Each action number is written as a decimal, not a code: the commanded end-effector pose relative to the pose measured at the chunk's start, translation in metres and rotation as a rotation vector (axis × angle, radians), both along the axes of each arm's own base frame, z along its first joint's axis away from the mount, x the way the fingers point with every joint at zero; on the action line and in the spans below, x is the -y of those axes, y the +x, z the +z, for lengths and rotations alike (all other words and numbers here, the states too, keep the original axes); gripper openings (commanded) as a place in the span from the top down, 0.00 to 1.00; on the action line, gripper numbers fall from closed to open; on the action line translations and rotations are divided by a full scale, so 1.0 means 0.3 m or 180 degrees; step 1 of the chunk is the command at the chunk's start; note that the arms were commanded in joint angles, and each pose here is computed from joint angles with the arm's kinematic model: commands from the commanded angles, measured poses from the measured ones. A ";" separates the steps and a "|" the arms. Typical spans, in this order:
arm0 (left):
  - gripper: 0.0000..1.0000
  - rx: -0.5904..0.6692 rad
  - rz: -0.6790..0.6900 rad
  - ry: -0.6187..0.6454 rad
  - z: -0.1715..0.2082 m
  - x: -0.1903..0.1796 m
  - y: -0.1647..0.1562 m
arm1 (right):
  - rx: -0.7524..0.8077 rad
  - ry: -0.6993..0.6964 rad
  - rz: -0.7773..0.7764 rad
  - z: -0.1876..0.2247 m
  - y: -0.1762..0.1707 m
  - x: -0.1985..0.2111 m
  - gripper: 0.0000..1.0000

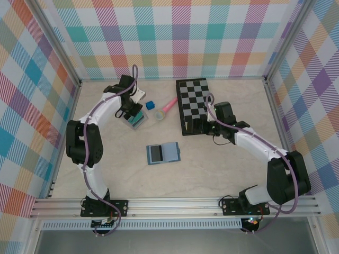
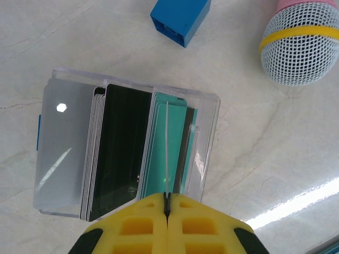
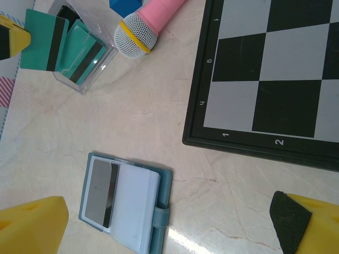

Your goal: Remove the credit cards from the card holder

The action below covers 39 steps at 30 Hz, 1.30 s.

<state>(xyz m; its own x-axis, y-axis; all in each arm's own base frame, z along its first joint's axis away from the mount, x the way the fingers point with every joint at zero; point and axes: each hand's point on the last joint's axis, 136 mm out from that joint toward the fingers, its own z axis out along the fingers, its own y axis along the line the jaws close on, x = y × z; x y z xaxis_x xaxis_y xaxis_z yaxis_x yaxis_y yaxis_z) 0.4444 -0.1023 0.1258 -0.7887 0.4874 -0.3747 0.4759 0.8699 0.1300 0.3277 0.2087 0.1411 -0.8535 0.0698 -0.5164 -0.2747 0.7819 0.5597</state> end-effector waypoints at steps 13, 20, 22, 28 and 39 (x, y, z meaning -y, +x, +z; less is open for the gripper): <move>0.83 -0.0065 0.0265 0.0096 -0.059 -0.045 0.011 | -0.0054 0.0091 0.0017 -0.018 0.005 -0.013 0.00; 0.60 0.0406 0.1174 -0.0409 0.135 -0.058 0.026 | -0.0055 0.0127 0.0050 -0.005 0.001 -0.020 0.00; 0.55 0.0457 0.1483 -0.0570 0.173 -0.070 -0.003 | -0.0058 0.0176 0.0082 0.008 -0.001 -0.030 0.00; 0.52 0.0367 0.2140 -0.1073 0.195 -0.076 -0.162 | -0.0182 0.0261 0.0176 0.026 -0.023 -0.086 0.04; 0.36 -0.0260 0.2782 -0.1828 0.032 -0.025 -0.474 | -0.0806 0.0066 0.0607 -0.085 -0.184 -0.375 0.22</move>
<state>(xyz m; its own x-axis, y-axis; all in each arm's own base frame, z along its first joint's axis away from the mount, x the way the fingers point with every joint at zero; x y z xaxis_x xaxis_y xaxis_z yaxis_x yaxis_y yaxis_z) 0.3109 -0.0836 0.1317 -0.8499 -0.3994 -0.3437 -0.3003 0.9031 -0.3070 0.2834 0.3061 0.1238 -0.9329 -0.0877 -0.3494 -0.3067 0.7023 0.6424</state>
